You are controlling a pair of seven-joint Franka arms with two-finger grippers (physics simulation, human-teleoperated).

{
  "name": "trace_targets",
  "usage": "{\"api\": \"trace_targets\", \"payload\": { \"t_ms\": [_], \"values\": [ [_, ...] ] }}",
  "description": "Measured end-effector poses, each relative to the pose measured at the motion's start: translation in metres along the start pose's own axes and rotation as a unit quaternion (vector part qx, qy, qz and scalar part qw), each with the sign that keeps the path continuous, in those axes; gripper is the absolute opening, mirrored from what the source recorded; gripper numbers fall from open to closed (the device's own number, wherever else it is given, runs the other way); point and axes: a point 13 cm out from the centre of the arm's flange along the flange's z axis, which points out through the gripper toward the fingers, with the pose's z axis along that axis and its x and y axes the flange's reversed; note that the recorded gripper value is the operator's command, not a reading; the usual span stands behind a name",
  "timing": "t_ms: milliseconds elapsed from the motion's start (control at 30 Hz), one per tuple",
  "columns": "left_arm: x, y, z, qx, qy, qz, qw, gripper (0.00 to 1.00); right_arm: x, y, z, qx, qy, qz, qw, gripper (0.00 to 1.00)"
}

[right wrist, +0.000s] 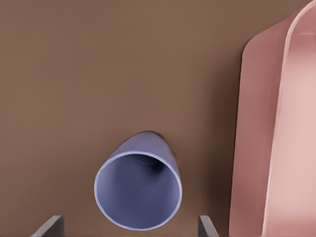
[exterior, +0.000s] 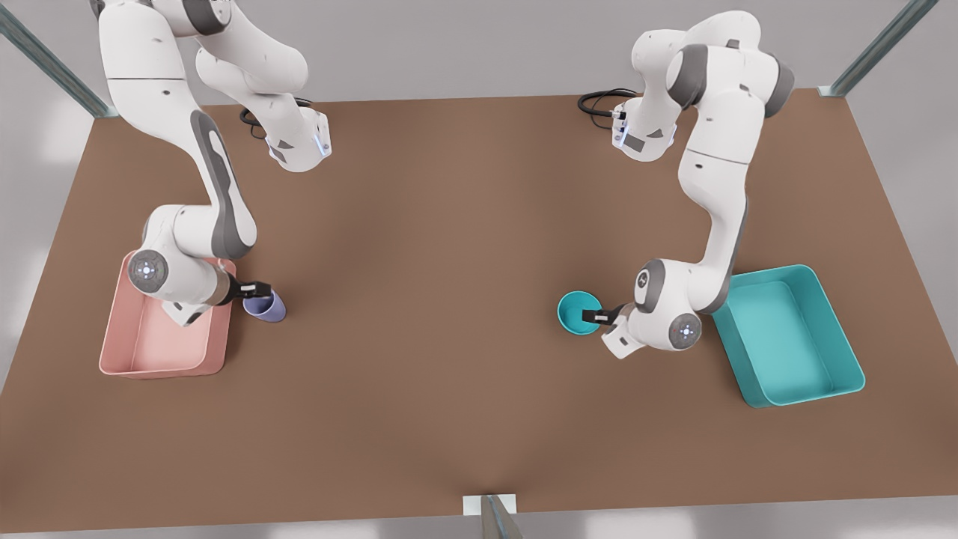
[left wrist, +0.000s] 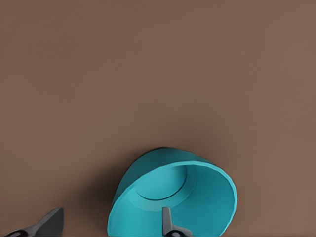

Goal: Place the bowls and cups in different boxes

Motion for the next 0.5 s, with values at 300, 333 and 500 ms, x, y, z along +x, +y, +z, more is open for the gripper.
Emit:
{"api": "trace_targets", "payload": {
  "t_ms": [300,333,500],
  "values": [
    [-0.009,-0.007,-0.001,0.013,-0.018,-0.004,1.000,0.21,-0.005,-0.023,0.032,-0.001,-0.027,0.021,0.999,1.00],
    [-0.010,-0.008,-0.008,0.013,-0.022,-0.004,1.000,0.21,-0.006,-0.026,0.035,-0.001,-0.028,0.023,0.999,1.00],
    [-0.025,0.051,-0.150,0.006,-0.101,-0.036,0.994,0.21,-0.007,-0.027,0.048,-0.002,-0.026,0.025,0.999,1.00]
  ]
}}
